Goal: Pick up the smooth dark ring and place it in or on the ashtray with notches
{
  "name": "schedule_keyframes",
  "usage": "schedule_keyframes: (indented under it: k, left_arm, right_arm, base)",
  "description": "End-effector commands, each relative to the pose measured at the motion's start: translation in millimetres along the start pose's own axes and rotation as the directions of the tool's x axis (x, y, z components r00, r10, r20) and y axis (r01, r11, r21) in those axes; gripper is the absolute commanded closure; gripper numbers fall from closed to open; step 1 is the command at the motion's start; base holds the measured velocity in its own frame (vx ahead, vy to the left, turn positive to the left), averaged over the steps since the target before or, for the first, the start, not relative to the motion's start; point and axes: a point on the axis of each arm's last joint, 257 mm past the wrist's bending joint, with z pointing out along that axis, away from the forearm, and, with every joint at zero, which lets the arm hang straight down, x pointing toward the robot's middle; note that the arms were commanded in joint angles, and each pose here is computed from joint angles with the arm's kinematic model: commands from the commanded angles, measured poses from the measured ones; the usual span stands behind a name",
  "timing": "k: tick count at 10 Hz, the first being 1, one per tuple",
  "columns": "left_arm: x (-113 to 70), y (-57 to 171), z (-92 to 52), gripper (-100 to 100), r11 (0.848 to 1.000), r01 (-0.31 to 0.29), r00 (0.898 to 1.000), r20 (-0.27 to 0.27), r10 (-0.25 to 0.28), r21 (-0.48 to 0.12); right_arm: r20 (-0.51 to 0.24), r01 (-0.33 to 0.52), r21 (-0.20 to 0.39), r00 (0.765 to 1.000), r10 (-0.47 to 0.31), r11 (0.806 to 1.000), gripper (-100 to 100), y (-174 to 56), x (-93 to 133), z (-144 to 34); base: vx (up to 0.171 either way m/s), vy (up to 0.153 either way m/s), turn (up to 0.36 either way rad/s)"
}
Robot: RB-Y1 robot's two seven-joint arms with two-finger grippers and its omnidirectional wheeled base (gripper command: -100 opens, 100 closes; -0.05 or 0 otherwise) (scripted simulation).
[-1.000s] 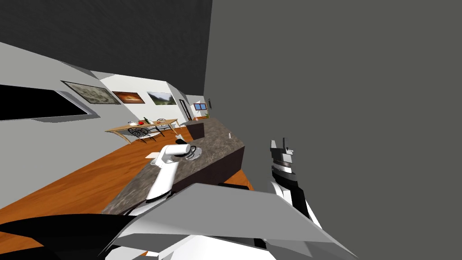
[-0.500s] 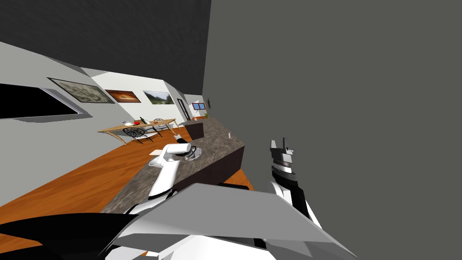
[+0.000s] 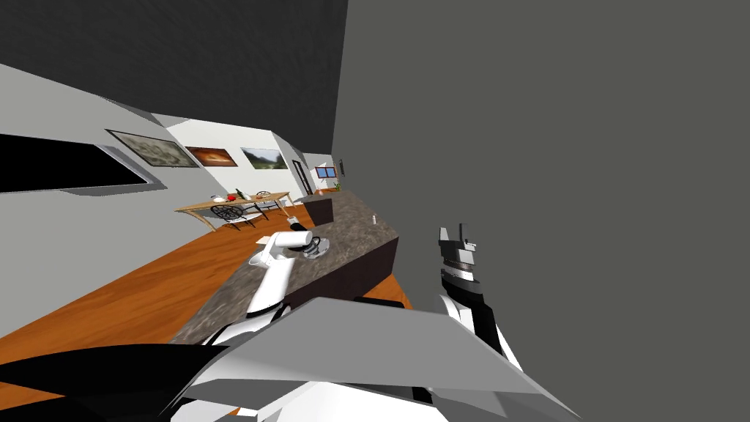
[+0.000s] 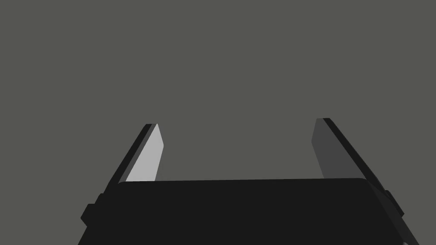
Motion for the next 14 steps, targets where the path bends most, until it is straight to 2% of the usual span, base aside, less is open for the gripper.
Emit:
schedule_keyframes:
  k: [1, 2, 4, 5, 7, 9, 10, 12, 14]
  left_arm:
    - [24.6, -9, 3.4, -100, 1.000, -0.015, 0.999, -0.043, 0.016, 0.015]
    - [30.8, -10, 5.8, -100, 1.000, -0.011, 0.999, -0.046, 0.011, 0.004]
    - [24.8, -2, 18.0, -100, 0.999, -0.004, 1.000, -0.020, 0.003, -0.034]
    - [57.0, -10, 17.1, -100, 0.999, -0.048, 0.996, -0.075, 0.048, -0.001]
    - [77.2, -18, 17.5, -100, 0.999, -0.040, 0.994, -0.097, 0.039, -0.008]
    - [68.3, -7, 32.3, -100, 0.998, -0.035, 0.997, -0.064, 0.031, -0.055]
    - [102.2, -17, 28.3, -100, 0.997, -0.080, 0.990, -0.119, 0.077, -0.014]
    - [119.1, -20, 31.3, -100, 0.997, -0.073, 0.989, -0.128, 0.068, -0.037]
    - [108.6, -8, 45.2, -100, 0.994, -0.070, 0.994, -0.095, 0.062, -0.079]
  right_arm:
    - [0.000, 0.000, 0.000, 1.000, 0.000, 1.000, 0, 0, 0, 0.0]
    - [0.000, 0.000, 0.000, 1.000, 0.000, 1.000, 0, 0, 0, 0.0]
    - [0.000, 0.000, 0.000, 1.000, 0.000, 1.000, 0, 0, 0, 0.0]
    - [0.000, 0.000, 0.000, 1.000, 0.000, 1.000, 0, 0, 0, 0.0]
    - [0.000, 0.000, 0.000, 1.000, 0.000, 1.000, 0, 0, 0, 0.1]
    - [0.000, 0.000, 0.000, 1.000, 0.000, 1.000, 0, 0, 0, 0.1]
    - [0.000, 0.000, 0.000, 1.000, 0.000, 1.000, 0, 0, 0, 0.0]
    - [0.000, 0.000, 0.000, 1.000, 0.000, 1.000, 0, 0, 0, 0.1]
    - [0.000, 0.000, 0.000, 1.000, 0.000, 1.000, 0, 0, 0, 0.1]
  base:
    - [-0.043, -0.037, 0.175]
    - [-0.025, -0.029, -0.013]
    - [-0.003, -0.004, -0.013]
    - [-0.030, -0.011, 0.300]
    - [-0.029, -0.028, 0.076]
    - [-0.004, -0.003, -0.010]
    - [-0.036, -0.018, 0.301]
    - [-0.029, -0.025, 0.071]
    - [-0.002, -0.002, -0.010]
